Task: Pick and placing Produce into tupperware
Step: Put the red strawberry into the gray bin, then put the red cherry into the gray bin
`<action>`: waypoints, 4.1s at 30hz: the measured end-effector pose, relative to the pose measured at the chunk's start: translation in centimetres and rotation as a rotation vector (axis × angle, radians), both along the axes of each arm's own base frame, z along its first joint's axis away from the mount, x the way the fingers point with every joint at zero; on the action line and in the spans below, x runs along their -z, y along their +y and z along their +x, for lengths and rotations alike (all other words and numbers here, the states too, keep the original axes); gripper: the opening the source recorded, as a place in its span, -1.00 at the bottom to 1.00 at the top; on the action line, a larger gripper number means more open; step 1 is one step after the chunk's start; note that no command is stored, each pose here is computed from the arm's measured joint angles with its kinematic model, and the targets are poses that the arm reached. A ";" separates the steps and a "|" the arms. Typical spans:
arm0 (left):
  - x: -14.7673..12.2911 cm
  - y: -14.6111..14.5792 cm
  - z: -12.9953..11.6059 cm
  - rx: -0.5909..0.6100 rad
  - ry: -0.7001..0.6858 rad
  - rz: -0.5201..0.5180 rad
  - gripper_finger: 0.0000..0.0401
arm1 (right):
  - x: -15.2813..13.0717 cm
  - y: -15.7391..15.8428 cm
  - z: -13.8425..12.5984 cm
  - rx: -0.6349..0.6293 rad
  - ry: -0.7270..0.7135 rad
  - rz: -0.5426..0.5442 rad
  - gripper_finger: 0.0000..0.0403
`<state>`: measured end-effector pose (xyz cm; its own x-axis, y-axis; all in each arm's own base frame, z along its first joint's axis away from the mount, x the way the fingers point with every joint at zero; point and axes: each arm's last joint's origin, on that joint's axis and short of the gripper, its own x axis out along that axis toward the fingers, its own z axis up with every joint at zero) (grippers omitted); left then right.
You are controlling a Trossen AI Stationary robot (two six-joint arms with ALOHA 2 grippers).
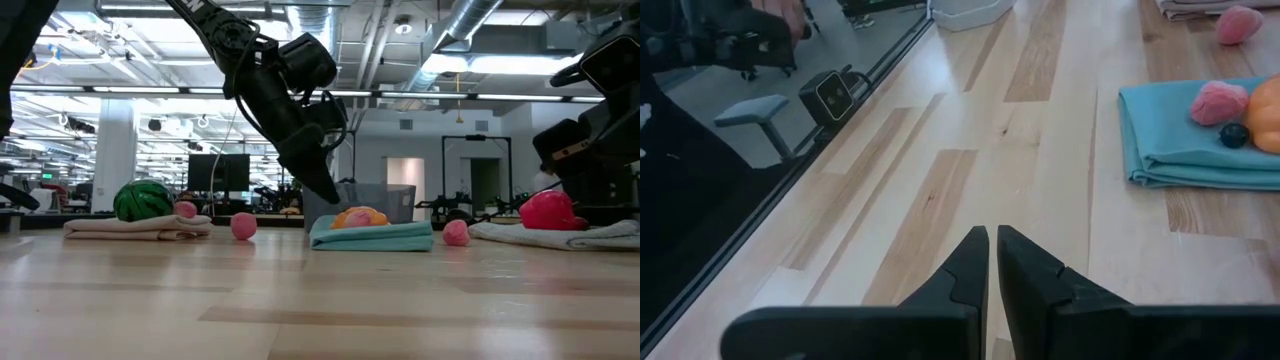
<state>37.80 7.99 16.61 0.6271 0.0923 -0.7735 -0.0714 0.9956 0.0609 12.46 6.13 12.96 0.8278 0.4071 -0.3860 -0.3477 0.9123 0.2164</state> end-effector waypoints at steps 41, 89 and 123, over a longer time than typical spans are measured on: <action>-12.0 5.7 2.3 -0.132 -0.127 0.182 -1.00 | 0.0 0.0 0.0 0.000 0.000 0.000 -0.75; -8.4 11.6 0.8 -0.301 -0.126 -0.031 -0.67 | 0.0 0.0 0.0 0.000 0.000 0.000 -0.75; -5.6 1.3 4.3 -0.164 0.043 -0.095 -0.59 | 0.0 0.0 0.0 0.000 -0.001 0.000 -0.75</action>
